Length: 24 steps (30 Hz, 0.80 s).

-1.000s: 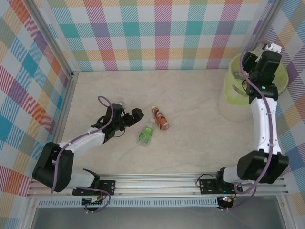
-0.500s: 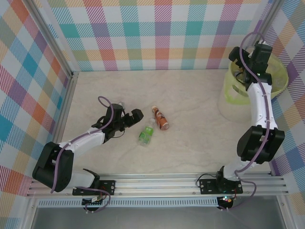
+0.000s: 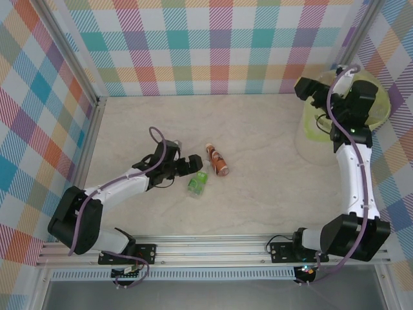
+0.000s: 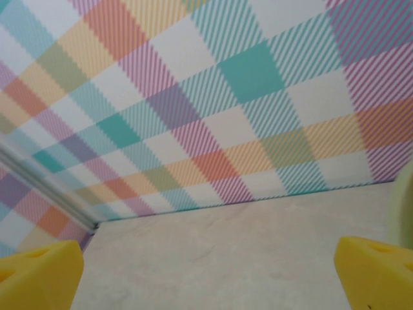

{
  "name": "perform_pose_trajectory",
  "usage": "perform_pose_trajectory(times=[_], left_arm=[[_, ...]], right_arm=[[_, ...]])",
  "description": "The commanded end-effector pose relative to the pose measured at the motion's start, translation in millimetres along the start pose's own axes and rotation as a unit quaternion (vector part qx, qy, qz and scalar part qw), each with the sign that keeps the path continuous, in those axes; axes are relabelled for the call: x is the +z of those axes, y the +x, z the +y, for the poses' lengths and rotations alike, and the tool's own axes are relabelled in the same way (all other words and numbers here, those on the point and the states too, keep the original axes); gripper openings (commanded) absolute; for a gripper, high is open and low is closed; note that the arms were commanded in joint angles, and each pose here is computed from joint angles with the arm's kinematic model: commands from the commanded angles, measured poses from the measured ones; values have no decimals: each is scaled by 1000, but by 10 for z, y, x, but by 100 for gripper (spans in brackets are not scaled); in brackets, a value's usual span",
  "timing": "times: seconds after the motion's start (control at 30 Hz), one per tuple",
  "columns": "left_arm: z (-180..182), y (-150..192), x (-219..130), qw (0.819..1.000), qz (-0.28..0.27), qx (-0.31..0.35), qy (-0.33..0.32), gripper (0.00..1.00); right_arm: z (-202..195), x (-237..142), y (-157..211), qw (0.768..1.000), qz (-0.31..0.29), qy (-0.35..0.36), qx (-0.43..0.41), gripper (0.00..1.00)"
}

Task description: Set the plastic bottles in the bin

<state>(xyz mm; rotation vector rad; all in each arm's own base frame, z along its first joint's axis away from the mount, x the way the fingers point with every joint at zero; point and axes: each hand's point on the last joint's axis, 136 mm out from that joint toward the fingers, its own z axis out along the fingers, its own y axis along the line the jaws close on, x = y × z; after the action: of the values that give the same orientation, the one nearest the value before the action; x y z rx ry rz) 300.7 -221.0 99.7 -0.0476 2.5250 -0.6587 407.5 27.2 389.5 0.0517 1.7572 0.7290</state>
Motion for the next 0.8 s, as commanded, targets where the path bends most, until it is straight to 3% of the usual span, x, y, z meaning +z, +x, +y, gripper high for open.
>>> perform_pose_trajectory(times=[0.0, 0.23, 0.53, 0.77], left_arm=[[92, 199, -126, 995, 26, 76, -58, 100], [31, 561, -92, 984, 31, 154, -81, 100], [115, 659, 106, 972, 15, 201, -121, 99], [82, 734, 261, 960, 27, 253, -118, 84]], right_arm=[[366, -77, 113, 996, 11, -83, -14, 100], [577, -72, 465, 992, 49, -119, 2, 100], [550, 55, 628, 989, 50, -114, 75, 100], [582, 80, 702, 988, 67, -116, 78, 100]])
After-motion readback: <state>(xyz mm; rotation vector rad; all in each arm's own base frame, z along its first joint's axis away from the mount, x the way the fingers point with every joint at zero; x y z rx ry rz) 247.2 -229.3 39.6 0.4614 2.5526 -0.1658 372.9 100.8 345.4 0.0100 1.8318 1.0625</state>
